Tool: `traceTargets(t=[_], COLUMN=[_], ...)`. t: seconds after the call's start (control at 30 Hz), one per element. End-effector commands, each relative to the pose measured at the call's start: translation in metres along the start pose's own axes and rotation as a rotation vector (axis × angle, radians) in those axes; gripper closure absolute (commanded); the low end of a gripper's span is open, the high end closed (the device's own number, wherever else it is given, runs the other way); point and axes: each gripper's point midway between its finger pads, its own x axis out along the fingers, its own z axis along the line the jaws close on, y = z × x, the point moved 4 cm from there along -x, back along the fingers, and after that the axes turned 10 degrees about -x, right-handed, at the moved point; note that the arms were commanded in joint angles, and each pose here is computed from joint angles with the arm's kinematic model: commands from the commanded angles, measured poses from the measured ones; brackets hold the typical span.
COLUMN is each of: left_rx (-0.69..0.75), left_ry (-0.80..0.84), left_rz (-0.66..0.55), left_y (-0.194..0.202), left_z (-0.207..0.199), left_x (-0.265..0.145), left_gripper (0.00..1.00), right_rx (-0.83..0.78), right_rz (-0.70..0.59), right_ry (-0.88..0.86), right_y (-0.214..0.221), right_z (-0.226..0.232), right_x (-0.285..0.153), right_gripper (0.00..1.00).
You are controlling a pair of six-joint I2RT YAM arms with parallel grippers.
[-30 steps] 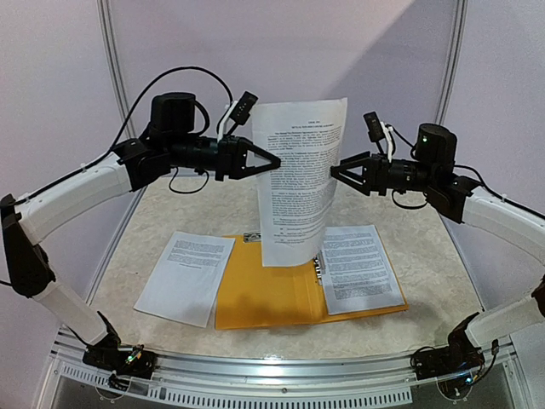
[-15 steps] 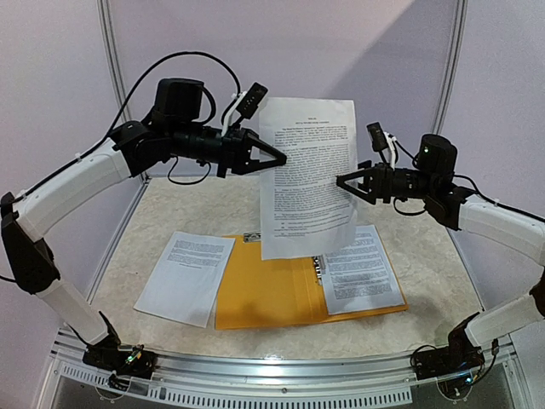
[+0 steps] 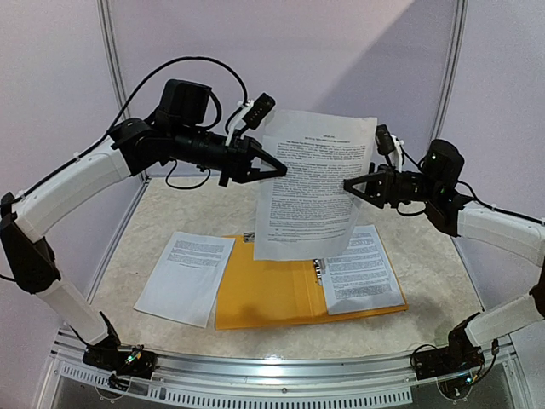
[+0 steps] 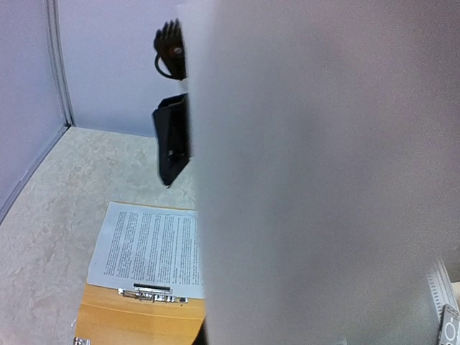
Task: Put the files into the folder
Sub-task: Pass from the left arm to the right
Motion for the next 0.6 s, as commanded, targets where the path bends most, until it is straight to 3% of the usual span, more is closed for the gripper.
traceTargets(t=[0.0,0.2,0.27,0.37,0.4,0.47,0.57], left_rx=[-0.041,-0.127,-0.163,-0.229,-0.245,-0.262,-0.282], left_ry=[-0.059,-0.094,-0.103,-0.153,-0.173,-0.22,-0.313], left_rz=[-0.023,-0.065,-0.065,-0.046,-0.033,-0.003,0.091], left_y=[-0.005,-0.007,-0.002,0.011,0.016,0.025,0.04], left_z=[0.012,0.027,0.032,0.044,0.05,0.064,0.095], left_x=[0.005,0.005,0.006,0.008,0.008,0.003,-0.009], left_gripper=[1.0,1.0,0.97,0.35,0.21,0.09,0.08], right_rx=[-0.009,0.069,0.164,0.313,0.331,0.404,0.593], right_rz=[-0.046,-0.043,0.008,0.166,0.216,0.293,0.352], right_ry=[-0.083,-0.076,-0.008,0.127,0.171,0.241,0.325], right_y=[-0.014,-0.015,-0.009,0.009,0.014,0.026,0.049], right_z=[0.02,0.014,0.0,-0.015,-0.018,-0.027,-0.043], right_x=[-0.002,0.0,0.002,-0.002,-0.006,-0.021,-0.049], right_gripper=[0.58,0.98,1.0,1.0,1.0,1.0,1.0])
